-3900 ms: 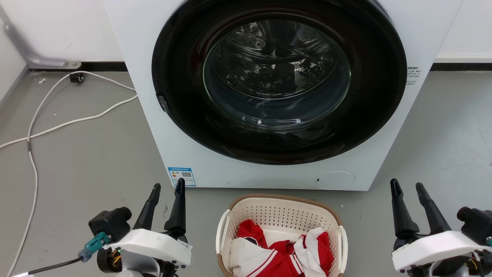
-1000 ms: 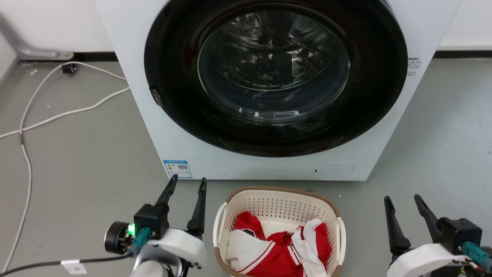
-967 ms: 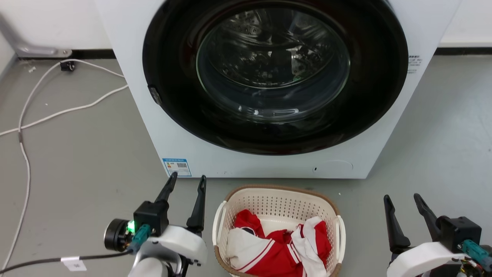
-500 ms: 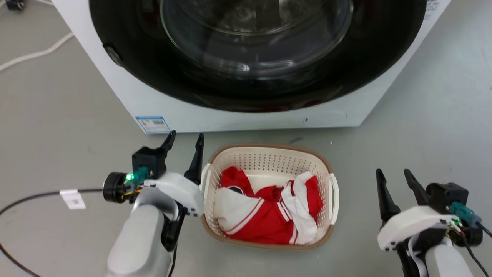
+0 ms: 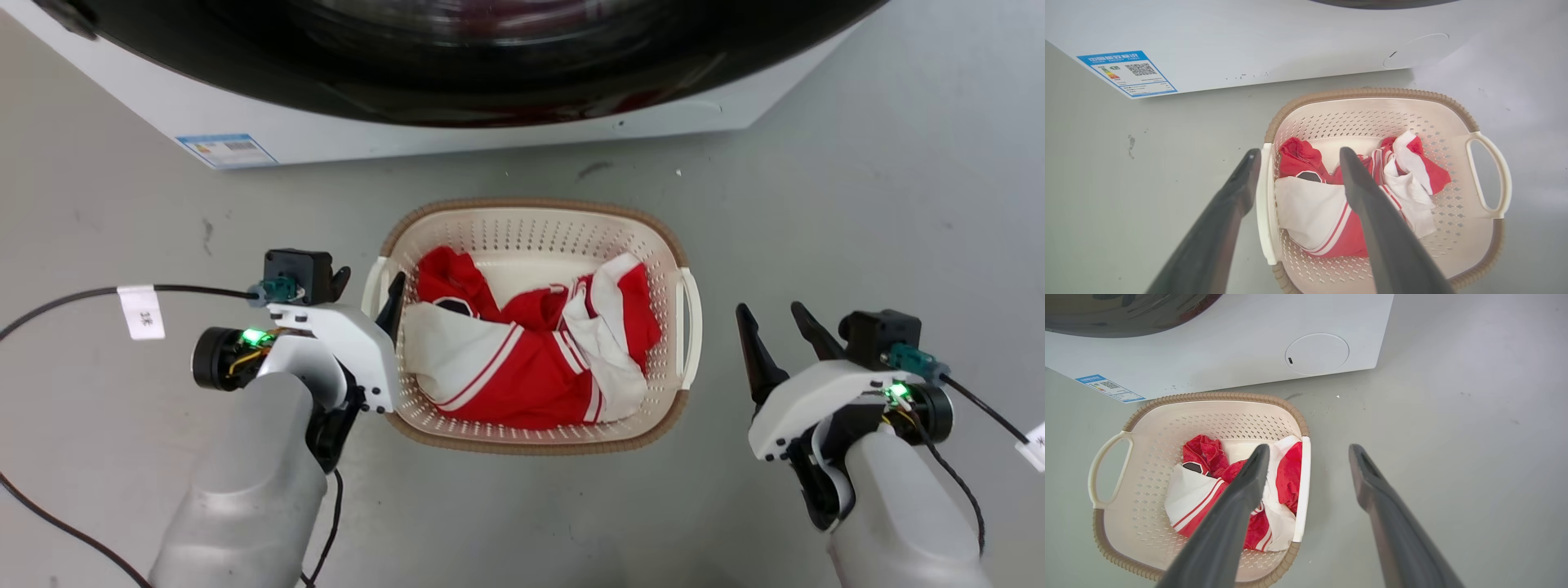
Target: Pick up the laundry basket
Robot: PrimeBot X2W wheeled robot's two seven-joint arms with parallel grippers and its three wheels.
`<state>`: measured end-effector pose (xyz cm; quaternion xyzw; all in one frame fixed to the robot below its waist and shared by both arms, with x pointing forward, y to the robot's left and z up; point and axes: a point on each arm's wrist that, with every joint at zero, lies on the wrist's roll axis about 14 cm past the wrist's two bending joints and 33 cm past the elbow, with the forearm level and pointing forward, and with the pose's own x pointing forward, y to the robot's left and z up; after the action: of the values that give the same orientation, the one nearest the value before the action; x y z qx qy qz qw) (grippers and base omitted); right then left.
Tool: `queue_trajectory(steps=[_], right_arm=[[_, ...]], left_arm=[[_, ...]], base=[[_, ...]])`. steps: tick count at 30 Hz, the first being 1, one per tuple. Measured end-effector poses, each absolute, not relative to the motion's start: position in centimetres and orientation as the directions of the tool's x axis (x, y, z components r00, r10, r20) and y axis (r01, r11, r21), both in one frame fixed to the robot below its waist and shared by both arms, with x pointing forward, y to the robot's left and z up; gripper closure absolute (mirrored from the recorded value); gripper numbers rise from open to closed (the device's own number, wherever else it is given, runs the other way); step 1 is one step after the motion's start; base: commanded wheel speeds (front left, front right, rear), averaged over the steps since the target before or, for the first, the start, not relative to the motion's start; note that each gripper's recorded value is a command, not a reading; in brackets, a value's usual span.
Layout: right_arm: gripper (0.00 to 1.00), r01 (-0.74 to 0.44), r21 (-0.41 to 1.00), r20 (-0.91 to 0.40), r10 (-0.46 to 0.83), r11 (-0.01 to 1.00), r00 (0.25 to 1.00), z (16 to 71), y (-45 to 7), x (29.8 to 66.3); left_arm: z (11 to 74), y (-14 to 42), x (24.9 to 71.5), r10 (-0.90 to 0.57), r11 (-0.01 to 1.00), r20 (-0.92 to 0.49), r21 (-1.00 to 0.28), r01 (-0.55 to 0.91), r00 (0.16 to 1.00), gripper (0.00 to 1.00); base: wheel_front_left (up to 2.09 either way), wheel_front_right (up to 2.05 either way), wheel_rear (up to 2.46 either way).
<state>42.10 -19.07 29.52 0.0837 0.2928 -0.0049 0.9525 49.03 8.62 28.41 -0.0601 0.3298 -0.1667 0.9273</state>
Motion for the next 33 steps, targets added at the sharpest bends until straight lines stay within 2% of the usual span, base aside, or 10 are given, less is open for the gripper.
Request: queue_trajectory(steps=[9,16,33], right_arm=[[0.0,0.069,0.175,-0.646,0.062,0.982,0.761,24.9,-18.6,42.4],[0.0,0.071,0.181,-0.705,0.079,0.981,0.705,22.0,-18.3,41.8],[0.0,0.087,0.197,-0.808,0.112,0.976,0.579,17.8,-17.3,40.4]], left_arm=[[22.0,8.8,48.8,-0.364,0.93,-0.717,-0.242,0.277,0.595,0.0],[18.3,9.3,48.9,-0.354,0.932,-0.774,-0.245,0.267,0.524,0.0],[14.6,9.6,48.3,-0.339,0.937,-0.842,-0.263,0.231,0.419,0.0]], base=[[0.0,0.0,0.0],[0.0,0.0,0.0],[0.0,0.0,0.0]])
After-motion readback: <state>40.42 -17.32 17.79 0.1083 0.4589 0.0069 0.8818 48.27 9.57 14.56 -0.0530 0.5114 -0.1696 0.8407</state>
